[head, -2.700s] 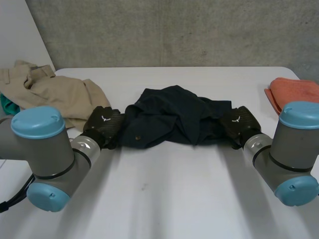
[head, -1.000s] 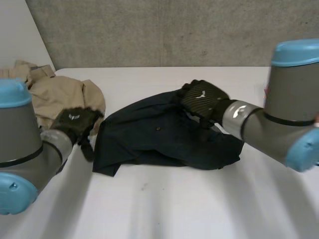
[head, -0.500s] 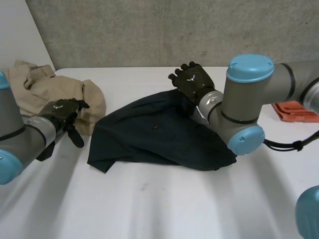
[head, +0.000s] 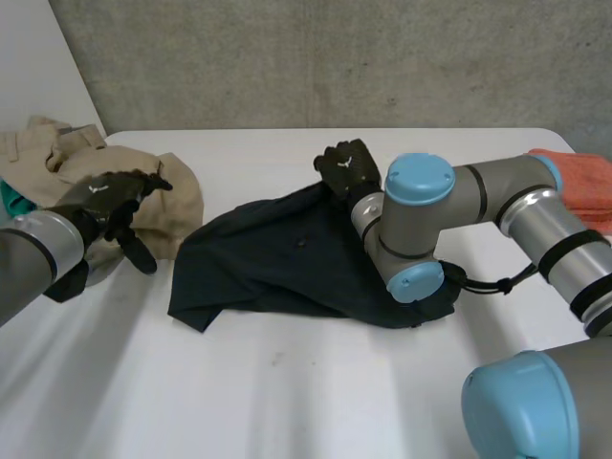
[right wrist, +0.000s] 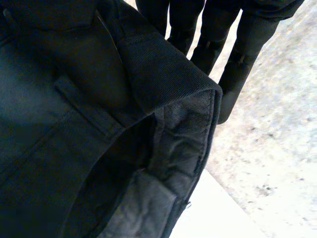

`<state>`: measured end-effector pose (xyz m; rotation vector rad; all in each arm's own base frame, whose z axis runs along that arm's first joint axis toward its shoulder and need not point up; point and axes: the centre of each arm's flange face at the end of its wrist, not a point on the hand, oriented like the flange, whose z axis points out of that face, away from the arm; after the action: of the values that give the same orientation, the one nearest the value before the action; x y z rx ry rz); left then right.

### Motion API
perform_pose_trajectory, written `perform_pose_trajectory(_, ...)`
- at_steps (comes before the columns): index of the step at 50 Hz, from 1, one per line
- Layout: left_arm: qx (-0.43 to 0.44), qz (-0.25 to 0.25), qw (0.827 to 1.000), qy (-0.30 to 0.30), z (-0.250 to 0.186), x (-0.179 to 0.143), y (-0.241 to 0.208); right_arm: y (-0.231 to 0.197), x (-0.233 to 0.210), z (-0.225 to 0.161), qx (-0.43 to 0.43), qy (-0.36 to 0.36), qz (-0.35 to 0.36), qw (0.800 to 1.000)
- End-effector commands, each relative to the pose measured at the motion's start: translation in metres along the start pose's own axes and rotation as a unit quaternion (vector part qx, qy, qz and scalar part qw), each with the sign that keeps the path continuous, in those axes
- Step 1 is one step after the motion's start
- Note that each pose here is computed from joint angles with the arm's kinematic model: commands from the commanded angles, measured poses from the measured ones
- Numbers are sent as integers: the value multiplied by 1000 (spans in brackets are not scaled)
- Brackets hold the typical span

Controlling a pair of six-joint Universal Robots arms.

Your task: Fold the laundry.

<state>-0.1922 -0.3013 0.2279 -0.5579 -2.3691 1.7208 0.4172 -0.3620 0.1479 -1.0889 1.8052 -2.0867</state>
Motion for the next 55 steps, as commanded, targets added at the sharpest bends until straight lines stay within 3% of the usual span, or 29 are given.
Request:
perform_pose_trajectory(1,35,12,999,-23,32,-16,-6,-54,27,-27,-10,-4,-3,1000)
perform_pose_trajectory(8,51,35,998,-19,67,-23,-12,-121,60,-77,24,-26,-4,999)
perform_pose_trajectory(12,41,48,998,18,79,-12,-7,-147,70,-108,36,-39,-3,999)
perform_pose_trajectory(20,-20,44,986,162,75,45,20,-168,87,-157,43,-38,17,998)
perform_pose_trajectory(24,-40,47,979,194,70,66,29,-163,93,-167,32,-34,34,998)
perform_pose_trajectory(32,-22,62,982,178,79,77,25,-138,104,-164,2,-25,50,998)
perform_pose_trajectory(38,91,65,987,111,83,81,-42,-120,119,-126,10,10,32,999)
perform_pose_trajectory(43,264,18,964,35,62,74,-138,-150,160,-88,96,118,8,988)
perform_pose_trajectory(48,435,-34,899,-48,17,59,-221,-198,187,-72,209,180,2,961)
perform_pose_trajectory(51,484,-41,872,-64,-6,53,-243,-215,196,-71,257,197,-5,946)
perform_pose_trajectory(55,494,-35,867,-60,-20,51,-245,-220,200,-71,280,204,-13,938)
